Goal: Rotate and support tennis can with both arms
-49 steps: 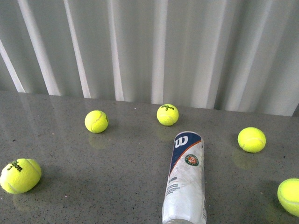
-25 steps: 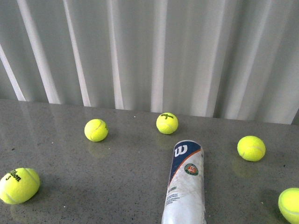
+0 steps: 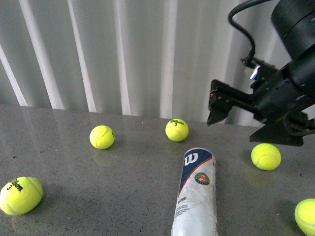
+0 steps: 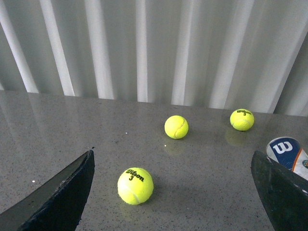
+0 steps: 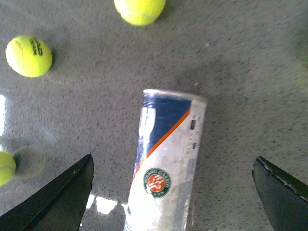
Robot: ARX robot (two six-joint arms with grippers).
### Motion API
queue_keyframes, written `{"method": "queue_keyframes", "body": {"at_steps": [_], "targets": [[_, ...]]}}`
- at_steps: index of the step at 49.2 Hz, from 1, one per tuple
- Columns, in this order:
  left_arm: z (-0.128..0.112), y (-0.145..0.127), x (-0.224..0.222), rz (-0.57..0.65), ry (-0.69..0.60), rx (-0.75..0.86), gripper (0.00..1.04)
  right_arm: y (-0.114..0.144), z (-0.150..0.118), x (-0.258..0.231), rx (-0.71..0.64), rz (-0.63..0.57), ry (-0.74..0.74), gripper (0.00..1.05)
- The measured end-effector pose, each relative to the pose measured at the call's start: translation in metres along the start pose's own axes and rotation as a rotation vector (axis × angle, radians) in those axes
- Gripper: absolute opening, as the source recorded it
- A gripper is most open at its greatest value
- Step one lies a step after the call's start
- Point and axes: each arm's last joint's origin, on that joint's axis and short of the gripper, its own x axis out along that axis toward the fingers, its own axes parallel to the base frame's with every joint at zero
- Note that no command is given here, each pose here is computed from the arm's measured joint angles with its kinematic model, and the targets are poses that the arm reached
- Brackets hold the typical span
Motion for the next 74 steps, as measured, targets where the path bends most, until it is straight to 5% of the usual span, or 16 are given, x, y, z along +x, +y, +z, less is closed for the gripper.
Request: {"method": "queue_keyframes", "body": {"at_steps": [14,55,65,74], "targets": [[0.000,0.000,0.000,0.000,0.000,0.000,0.98,0.020,-0.030,0.030,-0.086,0.017,0.104,0.98],[0.000,0.000,0.000,0.000,-0.001,0.000,0.98,0.001,-0.071,0.114,-0.172,0.011,0.170,0.97],[0.000,0.000,0.000,0.000,-0.001,0.000,0.98,0.000,-0.076,0.115,-0.179,0.013,0.161,0.64],[0.000,0.000,0.000,0.000,-0.001,0.000,0.98,0.000,-0.076,0.107,-0.219,0.003,0.148,0.48]]}}
